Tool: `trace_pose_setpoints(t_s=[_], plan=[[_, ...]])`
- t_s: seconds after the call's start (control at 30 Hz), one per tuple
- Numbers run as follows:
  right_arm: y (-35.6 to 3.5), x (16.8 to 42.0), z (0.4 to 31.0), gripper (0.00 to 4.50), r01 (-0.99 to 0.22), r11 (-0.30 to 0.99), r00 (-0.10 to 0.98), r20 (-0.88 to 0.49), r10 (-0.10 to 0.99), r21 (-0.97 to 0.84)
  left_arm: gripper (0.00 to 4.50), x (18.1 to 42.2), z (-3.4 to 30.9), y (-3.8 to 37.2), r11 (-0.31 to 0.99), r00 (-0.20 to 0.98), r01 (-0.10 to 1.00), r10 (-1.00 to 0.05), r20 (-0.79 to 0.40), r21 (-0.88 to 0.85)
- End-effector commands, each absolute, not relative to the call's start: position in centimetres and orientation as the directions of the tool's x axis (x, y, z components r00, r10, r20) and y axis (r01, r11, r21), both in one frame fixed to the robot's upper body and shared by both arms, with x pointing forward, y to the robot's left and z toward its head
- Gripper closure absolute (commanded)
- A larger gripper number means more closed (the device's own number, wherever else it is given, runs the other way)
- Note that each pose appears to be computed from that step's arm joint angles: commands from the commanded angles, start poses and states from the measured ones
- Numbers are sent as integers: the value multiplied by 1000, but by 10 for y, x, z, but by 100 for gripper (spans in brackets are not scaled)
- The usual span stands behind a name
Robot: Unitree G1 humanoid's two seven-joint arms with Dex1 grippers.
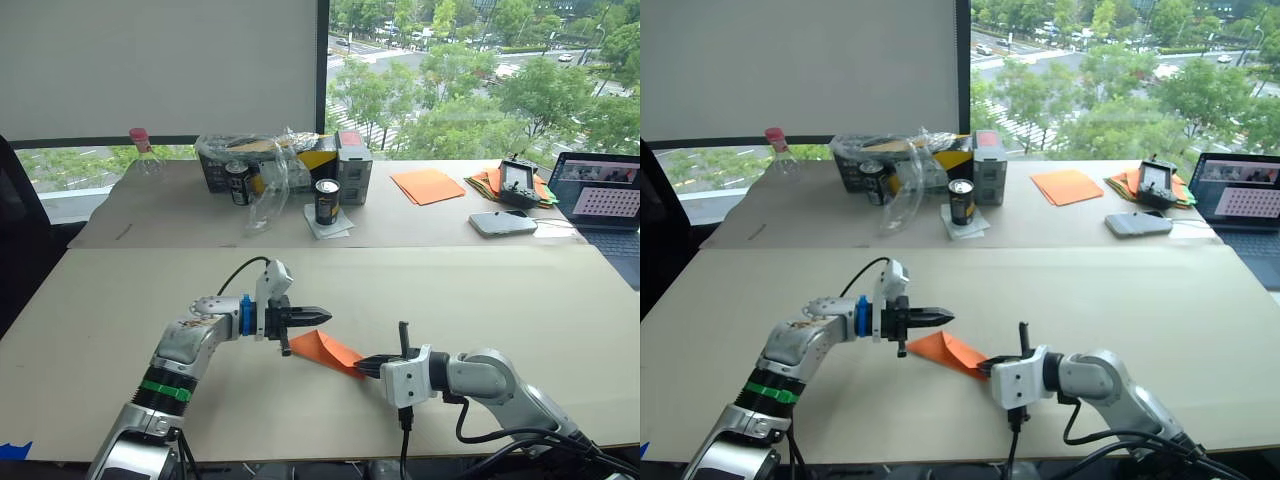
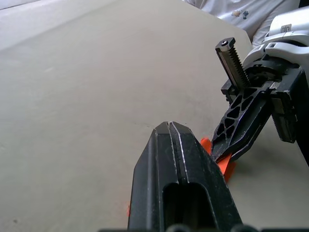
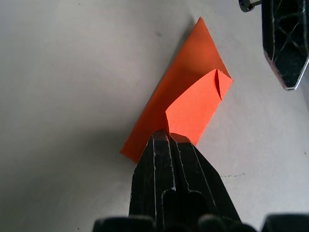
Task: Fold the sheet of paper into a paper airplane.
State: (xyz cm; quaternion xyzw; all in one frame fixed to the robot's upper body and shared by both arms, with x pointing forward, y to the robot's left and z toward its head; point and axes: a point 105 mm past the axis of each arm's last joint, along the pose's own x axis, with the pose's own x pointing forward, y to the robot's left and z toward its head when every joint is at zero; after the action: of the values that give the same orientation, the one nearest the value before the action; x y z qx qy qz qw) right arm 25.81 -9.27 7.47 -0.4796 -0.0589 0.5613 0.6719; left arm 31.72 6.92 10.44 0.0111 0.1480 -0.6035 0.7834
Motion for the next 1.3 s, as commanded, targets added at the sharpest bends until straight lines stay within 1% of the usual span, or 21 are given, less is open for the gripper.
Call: trace_pose_setpoints(t_s=[0.03,0.23,0.37,0.43,0.53,0.6,0.63,0.67,0.73,0.77,0.8,0.83,0.9,0.97,1.0,1.07,1.2,1.3], plan=[[-101,254,52,447,-736,-139,350,-549,759,-663,450,321,95,63,281,243,956,-920,-306,-87],[-101,256,55,447,-729,-124,371,-540,756,-674,450,318,77,64,282,238,957,-896,-374,-68],[-98,255,57,447,-714,-135,372,-535,758,-687,450,317,68,66,286,239,956,-886,-398,-62],[-96,255,59,447,-723,-121,370,-529,764,-680,450,316,67,66,281,236,958,-884,-404,-55],[-99,253,76,361,-714,-115,370,-513,775,-690,450,317,67,67,288,243,956,-884,-399,-55],[-103,250,86,283,-715,-107,377,-510,773,-691,450,316,66,68,288,244,956,-884,-399,-54],[-103,250,100,257,-711,-60,400,-473,785,-701,450,316,65,69,290,246,956,-884,-399,-52],[-104,249,109,220,-709,-25,416,-446,793,-705,450,315,65,69,291,248,955,-883,-398,-51],[-101,250,131,152,-730,108,448,-354,821,-675,450,315,65,71,303,258,951,-881,-397,-53],[-100,250,137,152,-745,153,454,-326,829,-650,450,315,65,71,308,262,950,-880,-397,-55],[-97,253,146,152,-772,252,470,-257,845,-584,450,314,65,71,316,267,946,-882,-389,-66],[-96,254,151,152,-789,309,478,-215,852,-530,450,313,65,70,321,270,944,-883,-383,-74],[-96,260,153,152,-797,372,504,-185,843,-475,450,311,64,70,322,271,944,-882,-386,-74],[-95,262,151,209,-797,373,510,-198,837,-476,450,310,63,69,322,270,944,-881,-389,-72],[-90,266,148,239,-802,395,519,-195,832,-449,450,310,63,69,333,280,939,-880,-383,-80],[-77,276,126,308,-822,434,533,-227,815,-369,450,305,59,70,337,278,937,-878,-390,-90],[-67,282,103,448,-834,458,536,-262,802,-307,450,304,56,73,357,292,929,-868,-402,-96],[-62,288,83,448,-835,477,544,-273,793,-275,450,305,55,73,379,303,916,-867,-397,-130]])
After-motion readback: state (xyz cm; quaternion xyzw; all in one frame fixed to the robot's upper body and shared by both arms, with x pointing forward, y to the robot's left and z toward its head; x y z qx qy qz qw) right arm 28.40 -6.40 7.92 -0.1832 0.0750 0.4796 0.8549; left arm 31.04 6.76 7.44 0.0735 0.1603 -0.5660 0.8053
